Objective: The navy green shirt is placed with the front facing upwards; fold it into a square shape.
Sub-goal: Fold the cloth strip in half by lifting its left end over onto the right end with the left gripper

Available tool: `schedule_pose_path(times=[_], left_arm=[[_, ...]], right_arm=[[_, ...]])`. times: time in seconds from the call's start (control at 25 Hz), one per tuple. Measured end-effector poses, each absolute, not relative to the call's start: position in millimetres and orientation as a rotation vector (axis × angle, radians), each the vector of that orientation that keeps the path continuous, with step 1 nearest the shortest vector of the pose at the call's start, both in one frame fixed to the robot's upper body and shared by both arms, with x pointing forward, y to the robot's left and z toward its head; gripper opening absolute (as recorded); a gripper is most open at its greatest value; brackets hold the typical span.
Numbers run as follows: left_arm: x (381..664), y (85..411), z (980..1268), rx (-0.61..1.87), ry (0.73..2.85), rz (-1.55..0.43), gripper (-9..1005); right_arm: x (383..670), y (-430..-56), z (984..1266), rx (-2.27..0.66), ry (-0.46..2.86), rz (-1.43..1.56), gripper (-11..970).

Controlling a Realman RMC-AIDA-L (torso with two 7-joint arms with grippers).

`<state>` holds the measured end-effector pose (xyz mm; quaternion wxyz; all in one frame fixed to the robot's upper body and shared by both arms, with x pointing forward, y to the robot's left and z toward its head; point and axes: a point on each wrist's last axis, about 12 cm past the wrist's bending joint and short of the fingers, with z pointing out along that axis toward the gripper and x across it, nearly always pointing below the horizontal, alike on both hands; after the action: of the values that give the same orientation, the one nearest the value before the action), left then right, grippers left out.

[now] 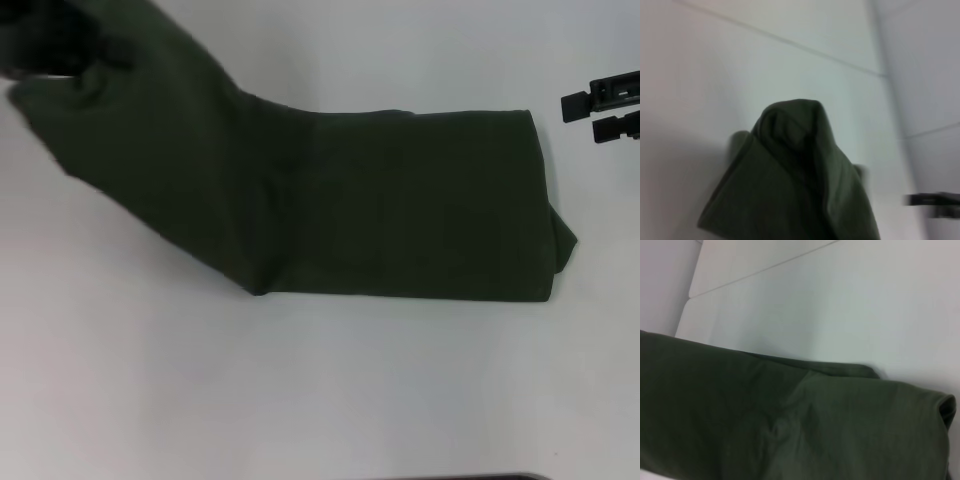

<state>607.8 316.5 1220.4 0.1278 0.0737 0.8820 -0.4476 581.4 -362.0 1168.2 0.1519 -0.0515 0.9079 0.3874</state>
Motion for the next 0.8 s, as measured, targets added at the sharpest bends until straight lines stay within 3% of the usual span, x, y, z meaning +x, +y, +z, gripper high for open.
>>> schedule_pose_path(times=[0.32, 0.8], left_arm=[[608, 242, 1201, 0.341, 2.514, -1.528, 89], [607, 166, 1154, 0.323, 2.532, -1.576, 90]], right_arm=[[583, -354, 1166, -0.170, 2.605, 1.121, 940], [583, -350, 1163, -0.179, 2.604, 1.134, 940]])
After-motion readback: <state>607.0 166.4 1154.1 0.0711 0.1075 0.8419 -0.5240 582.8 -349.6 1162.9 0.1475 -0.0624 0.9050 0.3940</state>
